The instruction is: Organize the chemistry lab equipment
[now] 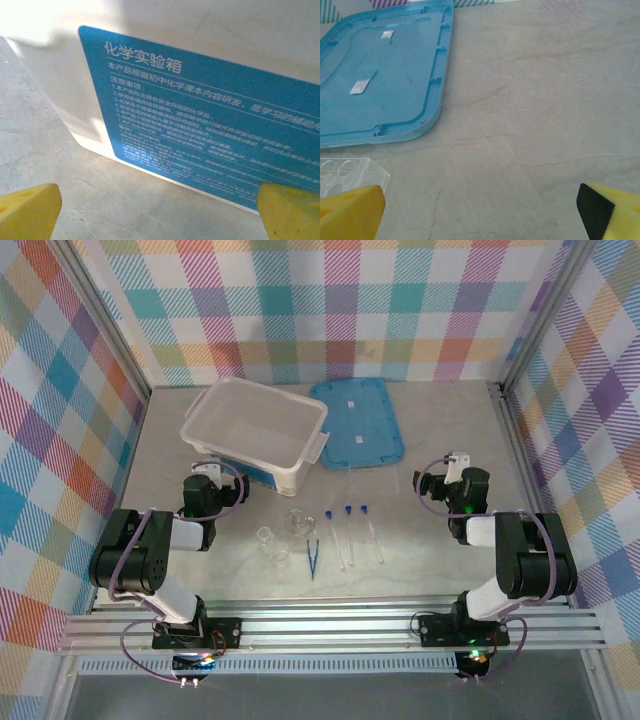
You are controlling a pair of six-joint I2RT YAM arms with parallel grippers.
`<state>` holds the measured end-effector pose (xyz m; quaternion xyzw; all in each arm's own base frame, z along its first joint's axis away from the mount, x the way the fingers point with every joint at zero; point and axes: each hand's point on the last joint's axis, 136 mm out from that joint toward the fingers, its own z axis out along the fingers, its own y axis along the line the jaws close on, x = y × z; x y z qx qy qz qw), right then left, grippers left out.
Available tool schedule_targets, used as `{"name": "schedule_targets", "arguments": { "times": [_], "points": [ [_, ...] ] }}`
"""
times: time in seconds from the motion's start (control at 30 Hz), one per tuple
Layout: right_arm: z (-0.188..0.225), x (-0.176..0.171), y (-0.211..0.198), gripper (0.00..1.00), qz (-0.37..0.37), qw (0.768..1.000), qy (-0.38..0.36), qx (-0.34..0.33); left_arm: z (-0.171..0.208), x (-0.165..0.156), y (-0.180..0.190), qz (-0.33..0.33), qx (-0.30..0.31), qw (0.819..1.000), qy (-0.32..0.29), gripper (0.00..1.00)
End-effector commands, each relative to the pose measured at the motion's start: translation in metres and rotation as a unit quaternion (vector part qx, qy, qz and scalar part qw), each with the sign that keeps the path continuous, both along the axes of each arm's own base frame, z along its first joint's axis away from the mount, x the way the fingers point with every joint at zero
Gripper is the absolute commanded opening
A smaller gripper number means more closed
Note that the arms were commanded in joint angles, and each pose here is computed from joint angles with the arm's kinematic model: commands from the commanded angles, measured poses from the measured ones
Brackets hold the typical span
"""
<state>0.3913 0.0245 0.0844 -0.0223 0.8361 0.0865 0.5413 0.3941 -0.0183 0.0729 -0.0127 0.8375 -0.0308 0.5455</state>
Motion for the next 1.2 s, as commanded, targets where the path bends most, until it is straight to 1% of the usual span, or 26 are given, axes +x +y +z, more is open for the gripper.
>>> {"name": "schedule_targets", "arguments": {
  "times": [0.0,1.17],
  "points": [
    [0.0059,0.0057,0.0023,0.99,0.006,1.0,-0.012,-0.004,0.0086,0.0072,0.0002,-0.004,-0.008,1.0,-0.012,1.0],
    [0.0066,0.0063,0.002,0.99,0.005,1.0,-0.013,-0.004,0.0088,0.007,0.0012,0.001,-0.007,1.0,-0.012,1.0]
  ]
}}
